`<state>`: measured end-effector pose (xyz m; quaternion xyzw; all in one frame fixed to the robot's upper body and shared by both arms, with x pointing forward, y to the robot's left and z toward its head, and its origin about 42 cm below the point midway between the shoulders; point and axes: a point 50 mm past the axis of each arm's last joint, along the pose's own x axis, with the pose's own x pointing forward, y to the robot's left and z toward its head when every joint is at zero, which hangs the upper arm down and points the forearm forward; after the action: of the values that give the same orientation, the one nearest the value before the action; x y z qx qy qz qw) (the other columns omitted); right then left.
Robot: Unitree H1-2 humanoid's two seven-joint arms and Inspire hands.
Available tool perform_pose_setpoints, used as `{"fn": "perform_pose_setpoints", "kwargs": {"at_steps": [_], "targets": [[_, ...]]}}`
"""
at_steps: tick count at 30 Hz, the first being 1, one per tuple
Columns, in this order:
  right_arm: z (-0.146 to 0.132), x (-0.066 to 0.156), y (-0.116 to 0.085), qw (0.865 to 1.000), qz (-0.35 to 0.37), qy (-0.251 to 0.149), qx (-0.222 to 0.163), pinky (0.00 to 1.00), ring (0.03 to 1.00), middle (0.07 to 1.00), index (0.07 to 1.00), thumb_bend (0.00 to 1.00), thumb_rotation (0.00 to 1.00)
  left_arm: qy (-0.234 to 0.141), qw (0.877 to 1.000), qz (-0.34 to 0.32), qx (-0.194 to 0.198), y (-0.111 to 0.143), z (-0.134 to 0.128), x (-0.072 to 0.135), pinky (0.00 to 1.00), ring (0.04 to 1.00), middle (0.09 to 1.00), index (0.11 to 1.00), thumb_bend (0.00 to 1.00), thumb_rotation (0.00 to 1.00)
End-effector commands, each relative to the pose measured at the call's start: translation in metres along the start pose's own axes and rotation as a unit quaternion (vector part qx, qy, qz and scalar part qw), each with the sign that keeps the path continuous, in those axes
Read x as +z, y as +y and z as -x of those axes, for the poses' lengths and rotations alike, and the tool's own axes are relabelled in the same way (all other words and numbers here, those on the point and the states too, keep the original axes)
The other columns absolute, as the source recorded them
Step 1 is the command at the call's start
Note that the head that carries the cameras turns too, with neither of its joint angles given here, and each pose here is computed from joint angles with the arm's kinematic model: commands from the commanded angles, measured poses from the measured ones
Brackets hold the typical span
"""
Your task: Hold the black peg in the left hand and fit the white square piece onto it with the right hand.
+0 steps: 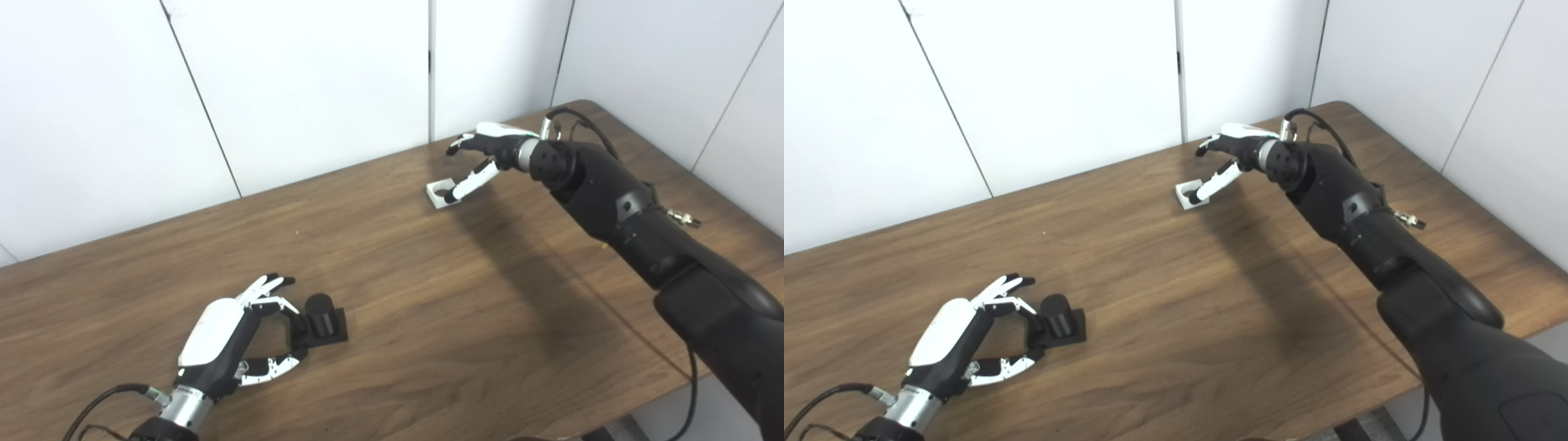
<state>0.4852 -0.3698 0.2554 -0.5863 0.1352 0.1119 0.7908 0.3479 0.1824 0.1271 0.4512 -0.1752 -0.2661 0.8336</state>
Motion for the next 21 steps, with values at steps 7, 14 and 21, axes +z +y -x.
{"fn": "perform_pose_setpoints", "kwargs": {"at_steps": [7, 14, 21], "targets": [[0.004, 0.011, -0.038, 0.999, 0.014, -0.016, -0.026, 0.92, 1.0, 1.0, 0.91, 0.98, 0.54, 0.075, 0.991, -0.021, -0.107, -0.036, 0.035, -0.027, 0.89, 0.954, 0.902, 0.494, 0.52, 0.08], [0.003, 0.012, -0.032, 0.999, 0.016, -0.019, -0.021, 0.92, 1.0, 1.0, 0.902, 0.97, 0.53, 0.074, 0.992, -0.02, -0.103, -0.036, 0.033, -0.026, 0.89, 0.951, 0.9, 0.494, 0.52, 0.08], [0.002, 0.011, -0.018, 1.0, 0.019, -0.017, -0.015, 0.91, 0.994, 0.999, 0.872, 0.87, 0.44, 0.073, 0.992, -0.022, -0.101, -0.036, 0.034, -0.026, 0.89, 0.949, 0.901, 0.494, 0.52, 0.07]]}}
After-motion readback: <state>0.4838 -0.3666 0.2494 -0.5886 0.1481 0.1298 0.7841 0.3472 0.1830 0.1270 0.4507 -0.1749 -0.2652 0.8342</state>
